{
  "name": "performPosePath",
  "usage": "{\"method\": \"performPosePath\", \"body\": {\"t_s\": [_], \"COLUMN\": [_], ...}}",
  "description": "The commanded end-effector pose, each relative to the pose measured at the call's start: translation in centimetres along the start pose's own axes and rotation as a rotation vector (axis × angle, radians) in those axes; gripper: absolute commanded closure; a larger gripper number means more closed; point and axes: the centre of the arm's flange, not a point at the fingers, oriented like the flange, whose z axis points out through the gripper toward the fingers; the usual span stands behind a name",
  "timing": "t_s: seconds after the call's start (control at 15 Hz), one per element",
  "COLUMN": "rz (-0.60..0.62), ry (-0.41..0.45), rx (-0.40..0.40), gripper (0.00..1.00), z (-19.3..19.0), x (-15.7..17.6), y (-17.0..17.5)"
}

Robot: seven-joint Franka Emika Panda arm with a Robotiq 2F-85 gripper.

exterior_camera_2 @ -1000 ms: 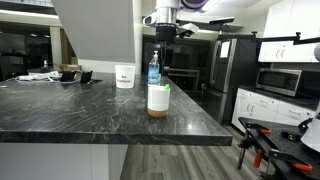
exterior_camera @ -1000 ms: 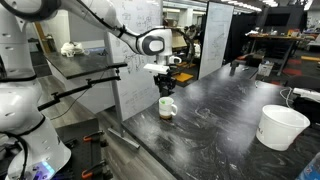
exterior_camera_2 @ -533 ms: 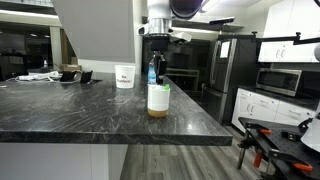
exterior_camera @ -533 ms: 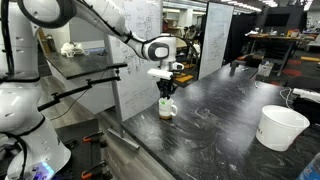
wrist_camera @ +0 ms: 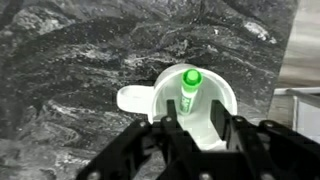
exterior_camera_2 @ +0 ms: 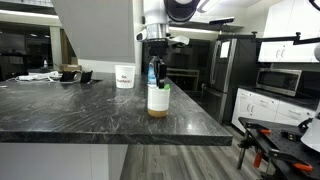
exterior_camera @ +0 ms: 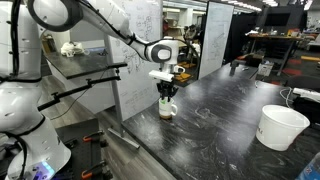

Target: Pick the marker from the cup and put it on the table

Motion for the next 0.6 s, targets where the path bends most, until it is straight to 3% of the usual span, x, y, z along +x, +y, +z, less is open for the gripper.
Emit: {"method": "performPosePath", "body": {"t_s": [0.0, 0.53], "rz": [-0.01, -0.031], "ry": [-0.049, -0.136], "rx": [0.02, 0.027], "gripper": [0.53, 0.51], "z": [0.4, 2.6], "x": [0.8, 1.3], "y": [0.6, 0.1]}}
